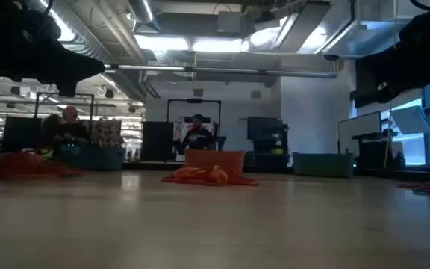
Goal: Sort rubber bands into baskets
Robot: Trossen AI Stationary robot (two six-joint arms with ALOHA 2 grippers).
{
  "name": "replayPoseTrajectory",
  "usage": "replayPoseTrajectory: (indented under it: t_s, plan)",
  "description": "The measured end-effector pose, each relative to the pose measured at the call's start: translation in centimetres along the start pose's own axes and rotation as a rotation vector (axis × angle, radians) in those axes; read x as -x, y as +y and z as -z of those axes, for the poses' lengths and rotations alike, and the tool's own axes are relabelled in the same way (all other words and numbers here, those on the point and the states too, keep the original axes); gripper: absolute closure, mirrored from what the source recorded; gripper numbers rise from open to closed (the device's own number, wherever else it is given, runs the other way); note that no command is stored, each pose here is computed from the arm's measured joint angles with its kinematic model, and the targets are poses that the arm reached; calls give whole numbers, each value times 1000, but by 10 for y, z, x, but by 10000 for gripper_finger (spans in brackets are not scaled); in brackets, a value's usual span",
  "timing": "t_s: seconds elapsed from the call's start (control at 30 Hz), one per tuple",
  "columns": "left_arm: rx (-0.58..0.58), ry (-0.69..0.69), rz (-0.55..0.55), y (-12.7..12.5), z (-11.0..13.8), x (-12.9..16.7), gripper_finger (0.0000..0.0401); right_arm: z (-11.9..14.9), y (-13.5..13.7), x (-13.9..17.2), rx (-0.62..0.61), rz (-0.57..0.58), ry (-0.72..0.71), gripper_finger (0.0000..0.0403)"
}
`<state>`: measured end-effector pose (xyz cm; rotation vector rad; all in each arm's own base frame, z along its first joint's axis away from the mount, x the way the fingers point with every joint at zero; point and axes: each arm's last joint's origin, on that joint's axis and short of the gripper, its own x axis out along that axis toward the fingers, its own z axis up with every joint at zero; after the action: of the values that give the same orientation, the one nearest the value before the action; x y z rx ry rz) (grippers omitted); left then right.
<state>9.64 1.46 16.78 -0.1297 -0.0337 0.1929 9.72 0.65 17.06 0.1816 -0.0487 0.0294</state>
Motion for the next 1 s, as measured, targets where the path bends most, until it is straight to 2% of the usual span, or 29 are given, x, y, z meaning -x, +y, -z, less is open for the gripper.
replayPoseTrajectory:
  t_s: [1.0]
  plan:
    - [0, 0, 0, 0, 0, 0, 356, 0, 0, 0, -27, 0, 0, 380]
